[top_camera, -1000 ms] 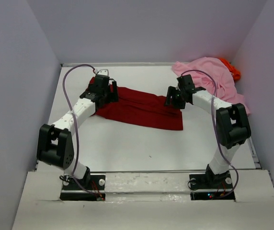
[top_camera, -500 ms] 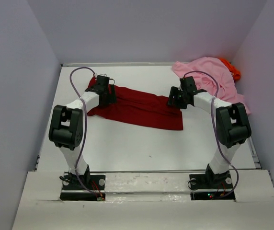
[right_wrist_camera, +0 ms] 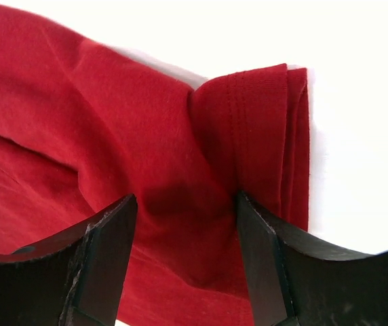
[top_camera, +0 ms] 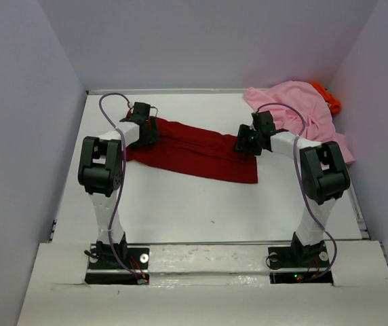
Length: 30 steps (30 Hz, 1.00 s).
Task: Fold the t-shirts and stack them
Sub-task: Fold the tshirt
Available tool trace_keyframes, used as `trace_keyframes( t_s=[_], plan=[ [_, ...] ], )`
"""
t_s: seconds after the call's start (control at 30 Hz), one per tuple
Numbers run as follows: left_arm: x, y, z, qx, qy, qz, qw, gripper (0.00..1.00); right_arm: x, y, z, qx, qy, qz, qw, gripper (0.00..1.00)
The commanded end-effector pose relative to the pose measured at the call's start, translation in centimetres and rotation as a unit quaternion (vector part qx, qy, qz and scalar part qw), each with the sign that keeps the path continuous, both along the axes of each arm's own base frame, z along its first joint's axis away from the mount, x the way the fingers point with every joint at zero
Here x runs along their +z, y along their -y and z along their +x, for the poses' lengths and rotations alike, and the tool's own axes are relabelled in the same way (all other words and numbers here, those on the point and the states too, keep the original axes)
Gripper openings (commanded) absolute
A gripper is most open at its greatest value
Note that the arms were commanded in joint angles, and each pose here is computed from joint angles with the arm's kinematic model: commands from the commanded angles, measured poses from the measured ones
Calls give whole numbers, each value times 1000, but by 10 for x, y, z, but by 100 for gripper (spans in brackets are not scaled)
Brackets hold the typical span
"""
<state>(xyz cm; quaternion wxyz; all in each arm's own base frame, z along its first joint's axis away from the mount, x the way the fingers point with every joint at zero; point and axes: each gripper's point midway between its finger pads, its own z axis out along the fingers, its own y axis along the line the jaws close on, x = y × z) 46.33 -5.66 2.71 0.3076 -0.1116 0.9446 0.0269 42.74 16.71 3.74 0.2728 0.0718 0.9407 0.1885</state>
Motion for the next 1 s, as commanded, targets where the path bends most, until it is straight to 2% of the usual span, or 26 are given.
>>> trace_keyframes(
  t_s=[0.0, 0.13, 0.37, 0.67, 0.97],
  plan=[
    [-6, -7, 8, 10, -25, 13, 1000, 91, -9, -10, -20, 13, -10, 1, 1000, 66],
    [-6, -14, 17, 23, -27, 37, 999, 91, -6, -26, -45, 35, -16, -4, 999, 66],
    [17, -3, 56, 11, -1, 25, 1000, 91, -9, -41, -102, 69, -24, -22, 997, 66],
    [6, -3, 76, -5, -10, 44, 999, 91, -14, -59, -172, 114, -37, -28, 992, 66],
    [12, 8, 98, -27, 7, 85, 996, 89, -13, -116, -247, 211, -47, -38, 976, 66]
  ],
)
